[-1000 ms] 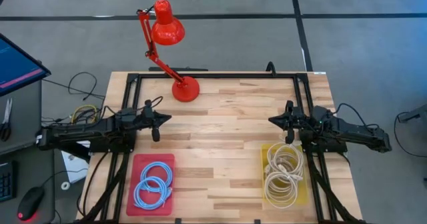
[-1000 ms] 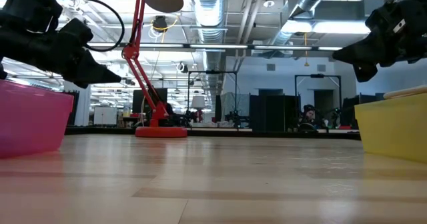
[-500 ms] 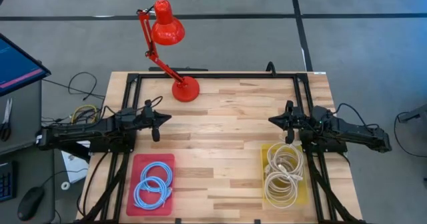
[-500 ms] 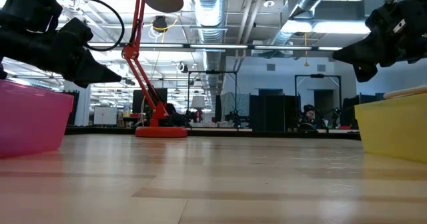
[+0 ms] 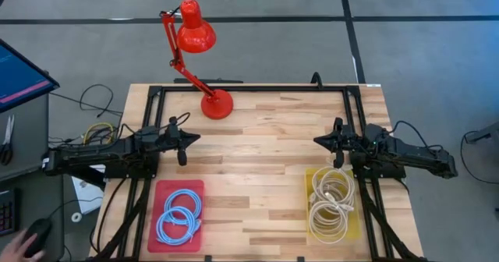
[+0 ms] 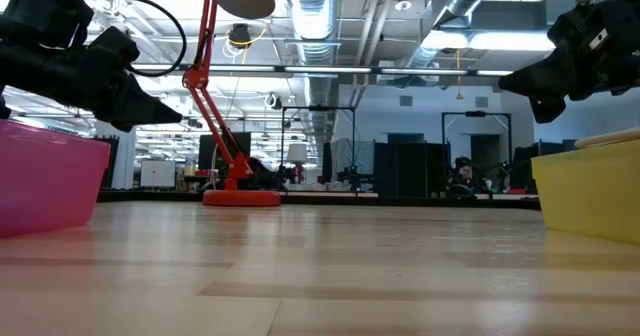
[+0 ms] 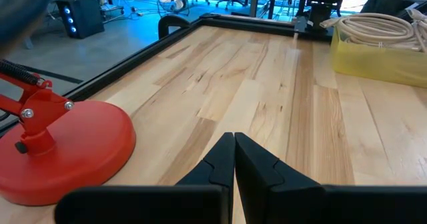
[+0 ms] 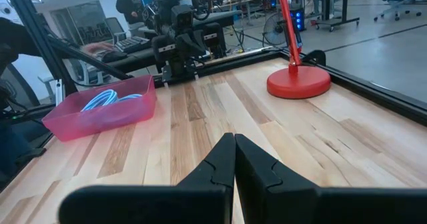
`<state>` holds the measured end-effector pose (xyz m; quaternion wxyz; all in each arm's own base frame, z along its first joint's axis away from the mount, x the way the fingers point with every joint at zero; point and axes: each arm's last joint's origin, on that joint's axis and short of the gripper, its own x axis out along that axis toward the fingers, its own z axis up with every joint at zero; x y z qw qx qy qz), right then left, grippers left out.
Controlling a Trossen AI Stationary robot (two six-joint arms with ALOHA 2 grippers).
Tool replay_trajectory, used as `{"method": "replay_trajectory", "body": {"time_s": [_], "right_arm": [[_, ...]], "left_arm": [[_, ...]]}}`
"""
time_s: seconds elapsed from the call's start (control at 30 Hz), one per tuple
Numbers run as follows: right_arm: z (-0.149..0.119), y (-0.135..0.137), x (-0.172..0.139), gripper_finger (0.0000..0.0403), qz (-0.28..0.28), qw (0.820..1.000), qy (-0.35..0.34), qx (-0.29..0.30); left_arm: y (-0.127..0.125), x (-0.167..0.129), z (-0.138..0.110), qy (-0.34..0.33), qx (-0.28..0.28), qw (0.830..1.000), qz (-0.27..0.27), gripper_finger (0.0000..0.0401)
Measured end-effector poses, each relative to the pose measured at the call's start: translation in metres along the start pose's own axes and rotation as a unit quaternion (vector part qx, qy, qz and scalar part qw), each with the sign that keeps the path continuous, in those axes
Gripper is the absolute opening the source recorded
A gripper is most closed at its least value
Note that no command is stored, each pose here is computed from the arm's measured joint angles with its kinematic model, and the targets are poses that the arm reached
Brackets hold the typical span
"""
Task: Pick & Place USB Port
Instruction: Return to Home Position
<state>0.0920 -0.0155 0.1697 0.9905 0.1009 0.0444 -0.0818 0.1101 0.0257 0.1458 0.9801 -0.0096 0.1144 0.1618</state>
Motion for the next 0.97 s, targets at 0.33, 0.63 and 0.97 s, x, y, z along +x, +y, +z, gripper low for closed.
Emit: {"method": "replay_trajectory", "body": {"time_s": [0.33, 0.63, 0.97], "right_arm": [[0.0, 0.0, 0.0, 0.0, 0.0, 1.0, 0.0, 0.0], [0.0, 0.0, 0.0, 0.0, 0.0, 1.0, 0.0, 0.0], [0.0, 0.0, 0.0, 0.0, 0.0, 1.0, 0.0, 0.0]], "left_arm": [[-0.0045, -0.0007, 0.0001, -0.001, 0.004, 1.0, -0.02, 0.0012], [-0.0082, -0.0012, 0.0001, -0.002, 0.008, 0.999, -0.036, 0.0012], [-0.0082, -0.0012, 0.0001, -0.002, 0.008, 0.999, -0.036, 0.0012]]}}
